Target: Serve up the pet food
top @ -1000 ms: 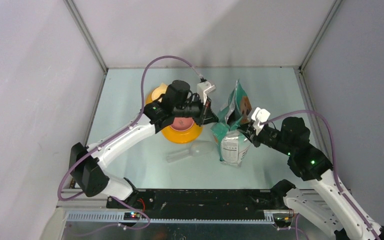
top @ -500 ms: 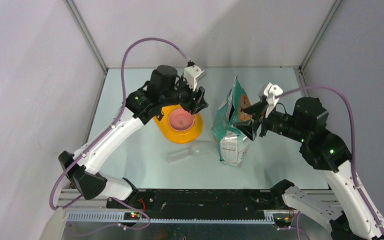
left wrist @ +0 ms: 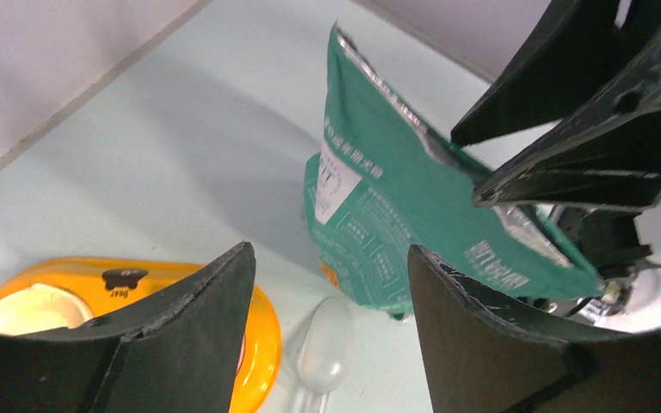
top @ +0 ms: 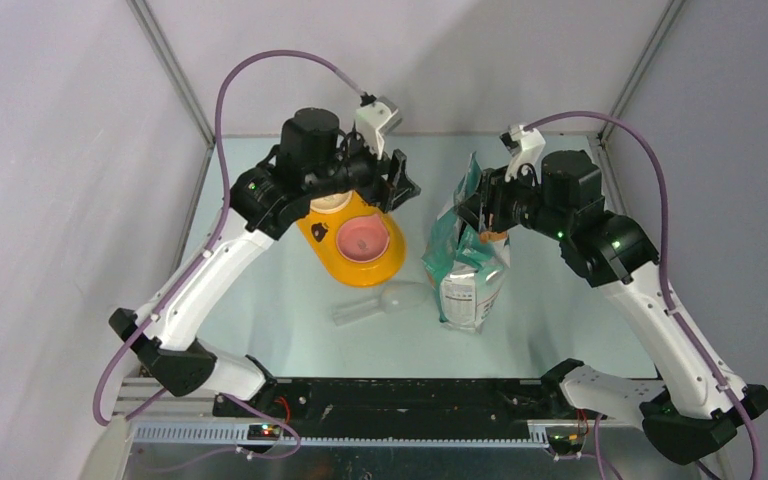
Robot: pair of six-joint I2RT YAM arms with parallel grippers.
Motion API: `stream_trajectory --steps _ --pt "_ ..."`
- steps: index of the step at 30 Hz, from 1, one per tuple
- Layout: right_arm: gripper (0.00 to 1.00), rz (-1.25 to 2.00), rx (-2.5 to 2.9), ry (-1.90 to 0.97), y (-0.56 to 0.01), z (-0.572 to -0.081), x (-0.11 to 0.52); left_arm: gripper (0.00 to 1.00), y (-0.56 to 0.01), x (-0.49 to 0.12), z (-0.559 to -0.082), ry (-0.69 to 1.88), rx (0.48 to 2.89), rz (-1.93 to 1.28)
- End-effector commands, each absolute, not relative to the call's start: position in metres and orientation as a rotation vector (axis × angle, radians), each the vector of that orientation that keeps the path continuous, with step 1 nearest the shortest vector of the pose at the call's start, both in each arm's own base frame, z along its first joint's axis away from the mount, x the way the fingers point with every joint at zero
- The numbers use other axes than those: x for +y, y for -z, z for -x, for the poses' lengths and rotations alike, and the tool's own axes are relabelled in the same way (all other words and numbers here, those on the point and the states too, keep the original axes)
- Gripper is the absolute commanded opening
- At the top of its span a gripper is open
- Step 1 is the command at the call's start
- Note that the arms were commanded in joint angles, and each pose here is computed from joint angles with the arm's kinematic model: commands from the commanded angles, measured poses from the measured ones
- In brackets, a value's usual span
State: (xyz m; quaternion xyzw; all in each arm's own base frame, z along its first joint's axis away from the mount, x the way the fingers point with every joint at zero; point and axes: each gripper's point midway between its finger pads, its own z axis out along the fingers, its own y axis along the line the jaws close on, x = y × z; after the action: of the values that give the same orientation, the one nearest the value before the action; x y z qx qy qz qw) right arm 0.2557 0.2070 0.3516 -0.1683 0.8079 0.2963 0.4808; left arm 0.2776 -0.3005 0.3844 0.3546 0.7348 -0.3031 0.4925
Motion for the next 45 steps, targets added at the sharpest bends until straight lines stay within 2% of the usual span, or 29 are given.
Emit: stream_trajectory --steps 1,7,12,15,22,30,36,45 --pt "0.50 0.295 1.906 -0.697 -0.381 -0.256 0.192 0.72 -0.421 -0.314 -0.274 0.892 1.752 -0.734" --pt "0.56 0.376 1.835 -0.832 -0.401 -0.236 0.198 0.70 -0.438 -0.340 -0.270 1.089 1.741 -0.674" --pt "0.57 0.369 1.844 -0.778 -0.395 -0.237 0.183 0.67 -0.433 -0.362 -0.264 1.180 1.805 -0.595" --pt "0.57 0.395 1.827 -0.707 -0.387 -0.241 0.168 0.65 -0.417 -0.375 -0.251 1.165 1.867 -0.594" --pt "0.57 0.339 1.809 -0.584 -0.382 -0.250 0.133 0.52 -0.394 -0.378 -0.244 1.097 1.944 -0.608" --pt "0.57 0.307 1.810 -0.549 -0.381 -0.260 0.125 0.53 -0.361 -0.374 -0.228 1.074 2.005 -0.762" --pt "0.57 0.297 1.814 -0.566 -0.379 -0.267 0.127 0.55 -0.363 -0.379 -0.214 1.152 1.972 -0.852" --pt "0.56 0.295 1.803 -0.573 -0.381 -0.265 0.127 0.50 -0.357 -0.383 -0.222 1.128 2.008 -0.820"
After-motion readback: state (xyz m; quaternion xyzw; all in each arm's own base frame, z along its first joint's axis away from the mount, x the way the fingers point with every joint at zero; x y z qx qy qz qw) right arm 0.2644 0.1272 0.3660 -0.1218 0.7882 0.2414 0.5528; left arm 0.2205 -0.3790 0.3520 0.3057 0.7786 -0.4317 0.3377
